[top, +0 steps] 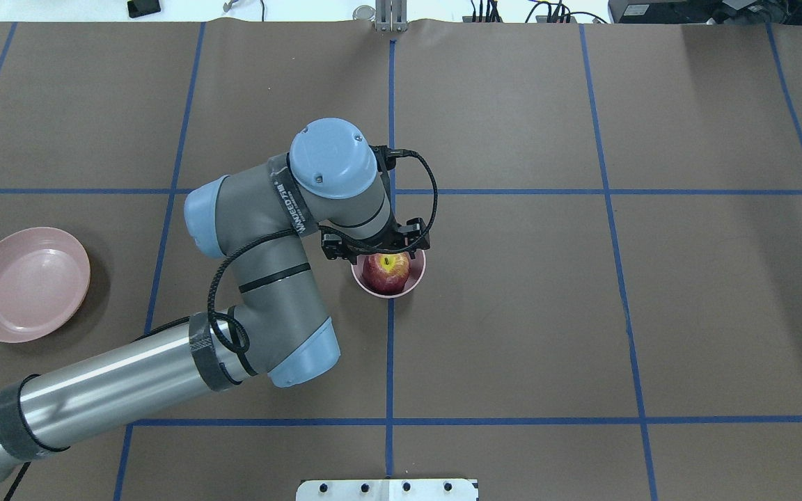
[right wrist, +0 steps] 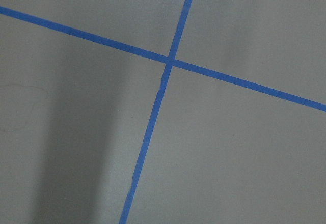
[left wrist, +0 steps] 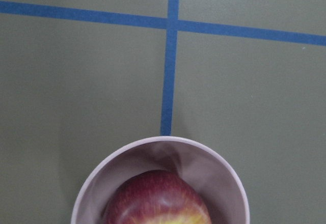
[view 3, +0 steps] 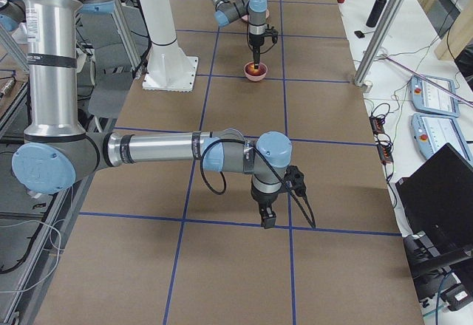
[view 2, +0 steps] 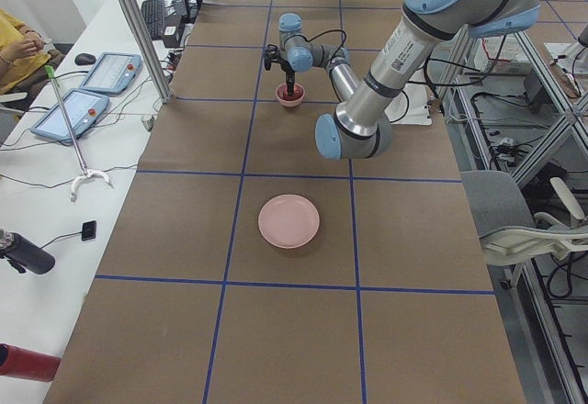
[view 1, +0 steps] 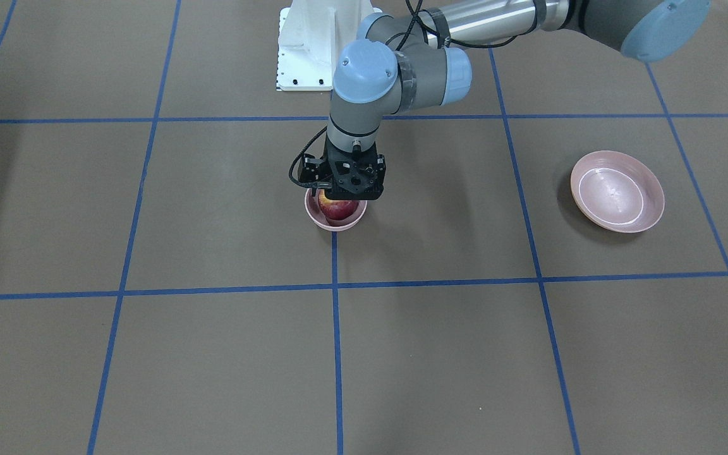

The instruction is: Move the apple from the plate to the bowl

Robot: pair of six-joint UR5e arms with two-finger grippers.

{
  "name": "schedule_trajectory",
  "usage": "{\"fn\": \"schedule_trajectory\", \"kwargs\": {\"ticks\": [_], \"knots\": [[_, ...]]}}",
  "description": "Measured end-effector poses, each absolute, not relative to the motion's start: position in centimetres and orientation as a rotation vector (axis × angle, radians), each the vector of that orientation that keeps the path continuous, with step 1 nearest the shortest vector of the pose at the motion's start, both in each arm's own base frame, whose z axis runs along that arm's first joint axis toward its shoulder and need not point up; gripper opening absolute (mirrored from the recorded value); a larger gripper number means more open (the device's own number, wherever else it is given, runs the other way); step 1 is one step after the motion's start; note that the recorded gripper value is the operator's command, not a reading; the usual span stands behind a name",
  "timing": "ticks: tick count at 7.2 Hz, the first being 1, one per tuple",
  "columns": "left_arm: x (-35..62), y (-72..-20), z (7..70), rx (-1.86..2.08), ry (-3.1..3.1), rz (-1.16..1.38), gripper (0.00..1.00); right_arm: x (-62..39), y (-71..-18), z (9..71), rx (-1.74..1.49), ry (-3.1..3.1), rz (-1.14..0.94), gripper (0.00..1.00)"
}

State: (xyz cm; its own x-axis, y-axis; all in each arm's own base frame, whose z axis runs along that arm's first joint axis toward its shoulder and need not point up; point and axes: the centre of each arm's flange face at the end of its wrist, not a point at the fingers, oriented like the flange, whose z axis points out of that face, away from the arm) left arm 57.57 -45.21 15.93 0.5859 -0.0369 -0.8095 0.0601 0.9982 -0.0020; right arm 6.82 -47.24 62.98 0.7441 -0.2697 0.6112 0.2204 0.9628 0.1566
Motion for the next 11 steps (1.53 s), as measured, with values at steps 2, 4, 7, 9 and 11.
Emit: {"fn": "schedule_trajectory", "kwargs": {"ticks": [2, 4, 7, 9, 11], "knots": [[51.1, -44.6, 18.5, 0.081, 0.879, 0.037, 0.98, 6.8, -47.0, 63.3, 0.054, -0.682, -0.223, 1.00], [41.5, -45.1, 23.6, 0.118, 0.835, 0.134, 0.98, 6.8, -46.4, 64.1, 0.012, -0.683, -0.145, 1.00], [22.0, -47.7, 36.5, 0.162, 0.761, 0.292, 0.98, 6.7, -46.4, 64.3, 0.009, -0.695, -0.120, 1.00], [9.9, -48.2, 44.3, 0.189, 0.675, 0.344, 0.98, 6.7, -46.8, 63.8, 0.040, -0.696, -0.107, 1.00], [2.6, -46.6, 50.1, 0.121, 0.636, 0.265, 0.98, 6.7, -47.1, 63.6, 0.066, -0.696, -0.100, 1.00]]}}
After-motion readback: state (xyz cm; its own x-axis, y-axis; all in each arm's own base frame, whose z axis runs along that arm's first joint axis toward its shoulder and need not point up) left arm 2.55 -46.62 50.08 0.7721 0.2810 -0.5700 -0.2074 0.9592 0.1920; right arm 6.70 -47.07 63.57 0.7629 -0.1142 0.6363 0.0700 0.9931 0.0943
